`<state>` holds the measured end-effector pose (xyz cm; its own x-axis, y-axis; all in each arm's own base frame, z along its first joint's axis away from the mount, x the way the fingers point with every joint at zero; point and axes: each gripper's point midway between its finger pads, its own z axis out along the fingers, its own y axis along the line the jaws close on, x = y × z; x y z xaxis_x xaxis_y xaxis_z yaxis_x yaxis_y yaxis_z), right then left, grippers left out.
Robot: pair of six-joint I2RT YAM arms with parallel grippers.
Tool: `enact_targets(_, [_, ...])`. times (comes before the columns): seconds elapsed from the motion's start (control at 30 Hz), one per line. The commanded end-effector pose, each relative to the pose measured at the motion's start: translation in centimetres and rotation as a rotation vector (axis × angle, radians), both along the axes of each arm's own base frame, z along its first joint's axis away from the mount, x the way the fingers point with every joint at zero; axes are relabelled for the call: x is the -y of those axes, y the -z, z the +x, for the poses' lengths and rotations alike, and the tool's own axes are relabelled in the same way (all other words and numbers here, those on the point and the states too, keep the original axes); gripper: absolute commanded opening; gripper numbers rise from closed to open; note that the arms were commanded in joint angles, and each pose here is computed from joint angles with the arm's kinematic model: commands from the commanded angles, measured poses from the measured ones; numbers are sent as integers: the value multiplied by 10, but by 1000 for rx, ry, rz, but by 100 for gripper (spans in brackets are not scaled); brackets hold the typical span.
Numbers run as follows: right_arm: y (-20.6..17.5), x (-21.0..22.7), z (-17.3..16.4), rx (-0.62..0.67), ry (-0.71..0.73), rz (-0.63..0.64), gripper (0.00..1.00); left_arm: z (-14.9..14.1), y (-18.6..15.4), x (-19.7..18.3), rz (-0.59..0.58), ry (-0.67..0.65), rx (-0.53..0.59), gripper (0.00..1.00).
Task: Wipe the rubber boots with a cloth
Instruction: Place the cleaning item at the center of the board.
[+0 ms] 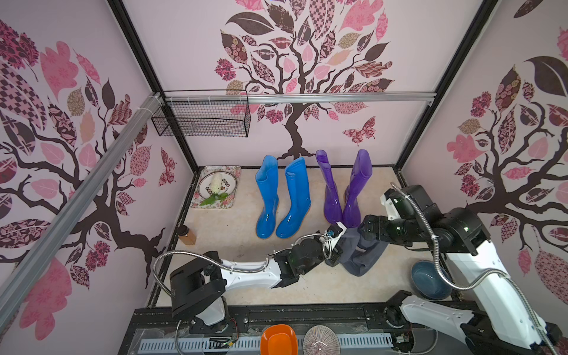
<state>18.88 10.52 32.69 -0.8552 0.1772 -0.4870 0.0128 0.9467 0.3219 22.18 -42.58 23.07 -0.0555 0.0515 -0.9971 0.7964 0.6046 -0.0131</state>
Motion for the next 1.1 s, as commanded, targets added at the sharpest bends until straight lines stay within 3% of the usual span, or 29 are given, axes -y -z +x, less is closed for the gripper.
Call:
enact_targets(0.0, [-44, 23, 6, 139, 69, -51, 100, 15, 71, -22, 119, -90, -101, 0])
enact_targets(0.17, [-90, 30, 4, 272, 94, 6, 100, 22, 127, -52, 183, -177, -185, 0])
enact_targets(0.3, [-93, 36, 6, 294, 127, -5, 100, 18, 132, -54, 219, -167, -239, 0])
enact_targets(0.33, [-88, 34, 7, 276, 124, -4, 100, 18, 127, -53, 231, -165, -243, 19])
enact_targets(0.4, [-75, 26, 12, 243, 103, -5, 100, 17, 101, -54, 215, -175, -229, 78])
enact_targets(0.43, [-72, 23, 14, 244, 96, -1, 100, 14, 86, -53, 201, -163, -211, 97])
enact_targets(0.5, [-68, 24, 20, 265, 115, -8, 100, 8, 59, -53, 214, -134, -214, 98])
enact_targets(0.6, [-57, 23, 33, 269, 127, -39, 100, -8, 44, -60, 297, -87, -309, 98])
enact_targets(0.77, [-41, 20, 53, 280, 159, -73, 100, -50, 54, -90, 518, 48, -531, 98])
enact_targets(0.83, [-42, 24, 59, 301, 180, -98, 100, -56, 56, -114, 620, 14, -562, 98])
enact_targets(0.87, [-43, 27, 62, 312, 196, -109, 100, -50, 50, -133, 656, -50, -536, 98])
enact_targets(0.93, [-42, 27, 67, 341, 205, -112, 100, -29, 33, -170, 598, -211, -448, 98])
enact_targets(1.07, [-14, 48, 90, 483, 321, -211, 100, 23, -1, -272, 307, -618, -349, 98])
